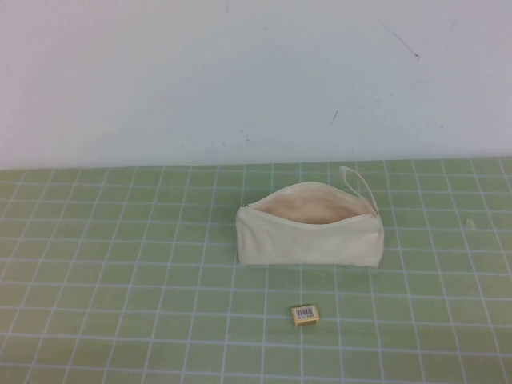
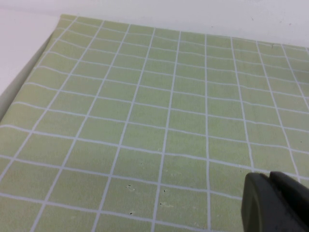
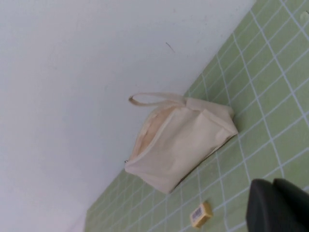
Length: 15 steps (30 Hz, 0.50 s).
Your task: Put eraser into pencil case
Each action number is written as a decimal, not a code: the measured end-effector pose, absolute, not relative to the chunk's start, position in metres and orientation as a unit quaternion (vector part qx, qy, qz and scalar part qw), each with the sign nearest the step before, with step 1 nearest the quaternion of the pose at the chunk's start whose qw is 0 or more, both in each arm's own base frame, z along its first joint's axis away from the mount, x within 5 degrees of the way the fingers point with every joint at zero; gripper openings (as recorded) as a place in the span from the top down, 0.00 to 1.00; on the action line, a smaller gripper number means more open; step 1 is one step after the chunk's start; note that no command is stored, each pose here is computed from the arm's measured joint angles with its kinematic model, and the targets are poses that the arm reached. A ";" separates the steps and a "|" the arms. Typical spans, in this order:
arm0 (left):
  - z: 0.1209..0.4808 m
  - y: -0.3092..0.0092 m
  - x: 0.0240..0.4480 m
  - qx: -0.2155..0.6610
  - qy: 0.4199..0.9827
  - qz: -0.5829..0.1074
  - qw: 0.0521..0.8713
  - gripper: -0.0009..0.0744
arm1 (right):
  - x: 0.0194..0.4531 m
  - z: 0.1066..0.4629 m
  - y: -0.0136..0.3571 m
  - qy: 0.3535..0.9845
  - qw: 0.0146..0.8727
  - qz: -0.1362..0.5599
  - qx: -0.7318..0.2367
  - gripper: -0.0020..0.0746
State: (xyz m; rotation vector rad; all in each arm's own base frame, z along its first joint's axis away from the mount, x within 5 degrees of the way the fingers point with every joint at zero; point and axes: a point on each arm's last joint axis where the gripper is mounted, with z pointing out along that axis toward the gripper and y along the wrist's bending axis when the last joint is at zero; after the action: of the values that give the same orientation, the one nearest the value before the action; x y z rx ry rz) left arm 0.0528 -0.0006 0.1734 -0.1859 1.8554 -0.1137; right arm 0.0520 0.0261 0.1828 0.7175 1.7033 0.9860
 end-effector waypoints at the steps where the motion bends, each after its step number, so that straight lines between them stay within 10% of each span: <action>1: 0.173 -0.001 0.053 -0.080 0.799 -0.049 0.595 0.99 | 0.052 0.183 0.026 0.710 0.510 0.397 0.280 0.98; 8: 0.173 -0.001 0.053 -0.080 0.799 -0.049 0.595 0.99 | 0.040 0.254 0.036 0.736 0.628 0.252 -0.010 0.97; 15: 0.173 -0.001 0.053 -0.080 0.799 -0.049 0.595 0.99 | 0.061 0.313 0.042 0.780 0.569 0.134 -0.224 0.97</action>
State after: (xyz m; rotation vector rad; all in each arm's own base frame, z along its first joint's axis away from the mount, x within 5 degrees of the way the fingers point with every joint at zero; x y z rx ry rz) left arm 0.0528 -0.0006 0.1734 -0.1859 1.8554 -0.1137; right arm 0.0613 0.0425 0.3131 -0.5256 1.8313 0.3153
